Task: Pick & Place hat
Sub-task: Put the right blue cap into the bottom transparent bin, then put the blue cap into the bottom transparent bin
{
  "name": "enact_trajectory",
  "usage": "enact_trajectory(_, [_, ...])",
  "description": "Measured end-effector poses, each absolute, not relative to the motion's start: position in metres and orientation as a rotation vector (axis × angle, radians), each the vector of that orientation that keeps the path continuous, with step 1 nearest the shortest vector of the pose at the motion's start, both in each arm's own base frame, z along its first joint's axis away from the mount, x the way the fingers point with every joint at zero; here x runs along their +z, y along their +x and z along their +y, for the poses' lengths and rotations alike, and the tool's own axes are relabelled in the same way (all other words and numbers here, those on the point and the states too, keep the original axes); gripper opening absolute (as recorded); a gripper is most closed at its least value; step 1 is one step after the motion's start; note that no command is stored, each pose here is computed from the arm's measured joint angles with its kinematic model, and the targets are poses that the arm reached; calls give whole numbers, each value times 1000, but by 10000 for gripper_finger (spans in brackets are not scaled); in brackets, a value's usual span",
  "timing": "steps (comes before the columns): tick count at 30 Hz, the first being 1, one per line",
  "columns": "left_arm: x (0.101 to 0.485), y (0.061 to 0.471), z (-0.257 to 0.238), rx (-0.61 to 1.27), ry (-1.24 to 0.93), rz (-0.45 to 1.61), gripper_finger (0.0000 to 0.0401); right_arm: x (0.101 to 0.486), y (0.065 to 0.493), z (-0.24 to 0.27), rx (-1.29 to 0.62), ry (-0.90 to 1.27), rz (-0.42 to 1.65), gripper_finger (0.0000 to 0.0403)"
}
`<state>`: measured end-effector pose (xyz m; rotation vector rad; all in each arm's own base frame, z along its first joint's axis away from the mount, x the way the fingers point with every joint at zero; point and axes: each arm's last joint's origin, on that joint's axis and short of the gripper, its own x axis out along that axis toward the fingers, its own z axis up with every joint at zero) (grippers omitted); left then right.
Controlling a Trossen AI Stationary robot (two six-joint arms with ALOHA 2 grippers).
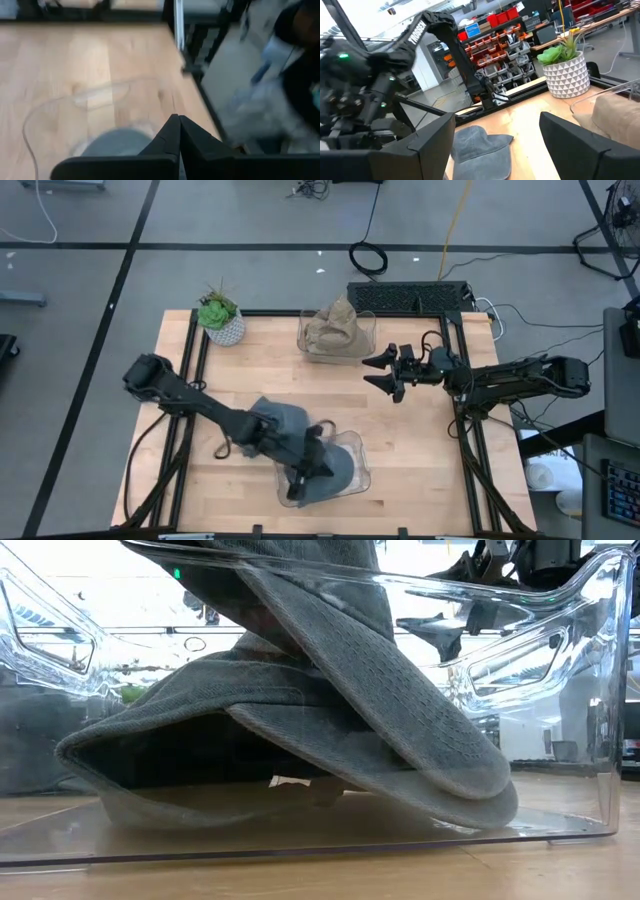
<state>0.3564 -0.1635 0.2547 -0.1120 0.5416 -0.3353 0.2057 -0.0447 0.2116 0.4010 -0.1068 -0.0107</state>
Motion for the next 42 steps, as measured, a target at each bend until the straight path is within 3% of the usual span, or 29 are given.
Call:
enact_trajectory(7, [250, 389, -173, -276, -46, 835, 2, 212, 206, -45, -11, 402, -106, 279])
enact_trajectory(15, [218, 405, -165, -309, -184, 986, 1, 212, 206, -45, -11, 402, -108, 279])
enact_trajectory(25, [192, 402, -156, -198, -276, 1148, 1, 211, 206, -45, -11, 410, -102, 279])
enact_trajectory(34, [243, 388, -152, -253, -238, 1014, 3, 211, 206, -45, -10, 410, -101, 279])
enact_trajectory(42, [299, 340, -147, -86, -223, 1001, 3, 210, 206, -45, -9, 407, -93, 279])
